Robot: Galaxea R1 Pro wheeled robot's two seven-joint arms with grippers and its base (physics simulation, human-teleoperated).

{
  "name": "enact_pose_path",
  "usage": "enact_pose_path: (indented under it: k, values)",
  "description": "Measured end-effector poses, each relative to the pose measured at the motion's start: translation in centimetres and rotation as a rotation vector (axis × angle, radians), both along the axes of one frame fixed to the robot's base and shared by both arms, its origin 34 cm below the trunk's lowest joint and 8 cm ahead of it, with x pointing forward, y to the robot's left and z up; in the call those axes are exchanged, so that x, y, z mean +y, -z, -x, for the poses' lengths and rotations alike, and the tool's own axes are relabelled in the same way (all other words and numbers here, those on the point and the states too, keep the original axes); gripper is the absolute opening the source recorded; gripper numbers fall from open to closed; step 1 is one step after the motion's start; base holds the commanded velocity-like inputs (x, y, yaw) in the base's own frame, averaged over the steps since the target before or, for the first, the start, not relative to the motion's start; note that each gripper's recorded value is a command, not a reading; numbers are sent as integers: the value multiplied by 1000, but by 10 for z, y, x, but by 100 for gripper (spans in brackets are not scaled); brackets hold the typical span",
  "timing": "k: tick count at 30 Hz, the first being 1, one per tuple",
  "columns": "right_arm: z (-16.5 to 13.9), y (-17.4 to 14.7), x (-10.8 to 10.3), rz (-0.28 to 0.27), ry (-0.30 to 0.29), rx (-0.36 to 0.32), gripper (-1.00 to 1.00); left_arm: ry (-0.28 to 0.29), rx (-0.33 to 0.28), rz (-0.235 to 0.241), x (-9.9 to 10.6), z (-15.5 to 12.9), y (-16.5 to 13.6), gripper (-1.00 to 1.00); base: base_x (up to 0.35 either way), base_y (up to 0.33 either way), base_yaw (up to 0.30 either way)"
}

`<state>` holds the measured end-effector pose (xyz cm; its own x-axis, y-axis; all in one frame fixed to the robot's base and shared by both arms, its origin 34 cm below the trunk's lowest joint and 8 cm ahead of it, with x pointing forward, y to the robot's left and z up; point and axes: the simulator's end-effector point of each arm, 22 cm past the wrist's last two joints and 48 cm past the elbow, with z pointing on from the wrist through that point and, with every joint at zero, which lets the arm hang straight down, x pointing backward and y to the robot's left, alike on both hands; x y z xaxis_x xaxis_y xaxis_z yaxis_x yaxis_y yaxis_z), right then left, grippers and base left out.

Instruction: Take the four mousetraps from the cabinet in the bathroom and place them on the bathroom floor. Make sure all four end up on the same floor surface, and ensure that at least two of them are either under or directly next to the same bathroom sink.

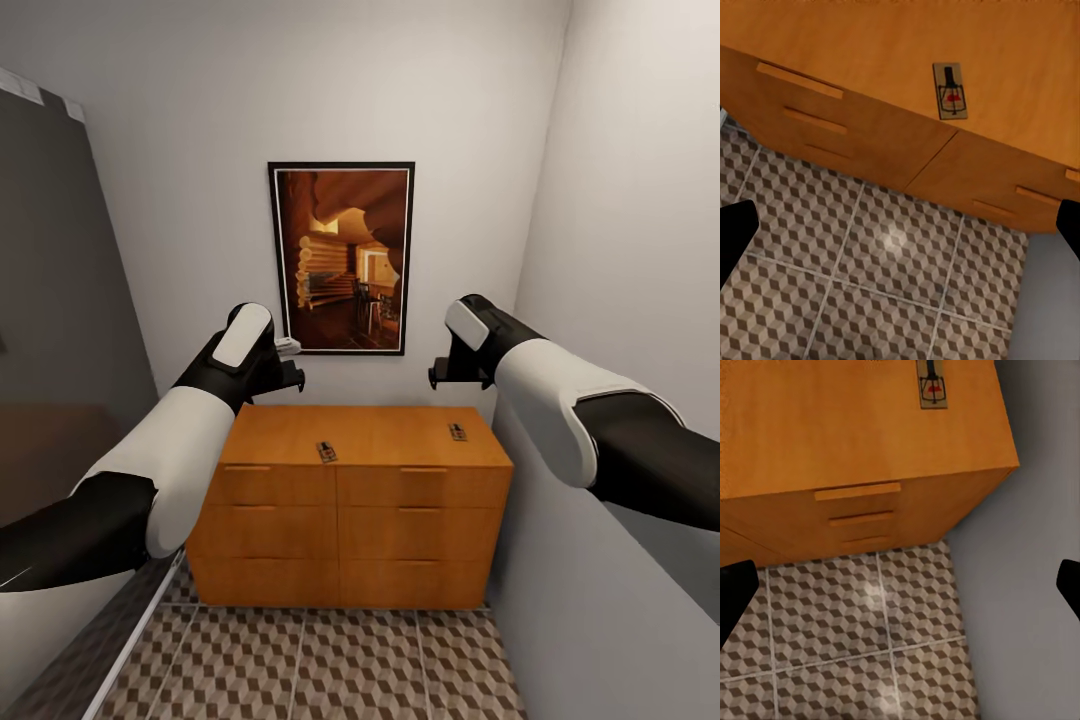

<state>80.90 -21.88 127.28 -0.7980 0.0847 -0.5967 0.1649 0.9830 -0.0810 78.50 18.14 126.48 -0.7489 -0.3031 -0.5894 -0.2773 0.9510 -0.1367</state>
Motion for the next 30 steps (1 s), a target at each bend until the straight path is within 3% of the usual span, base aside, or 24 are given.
enact_pose_path:
  k: [30]
  values:
    - [3, 7, 1, 2, 0, 18, 100, 1, 0, -1, -1, 0, 0, 100, 17, -65, 0]
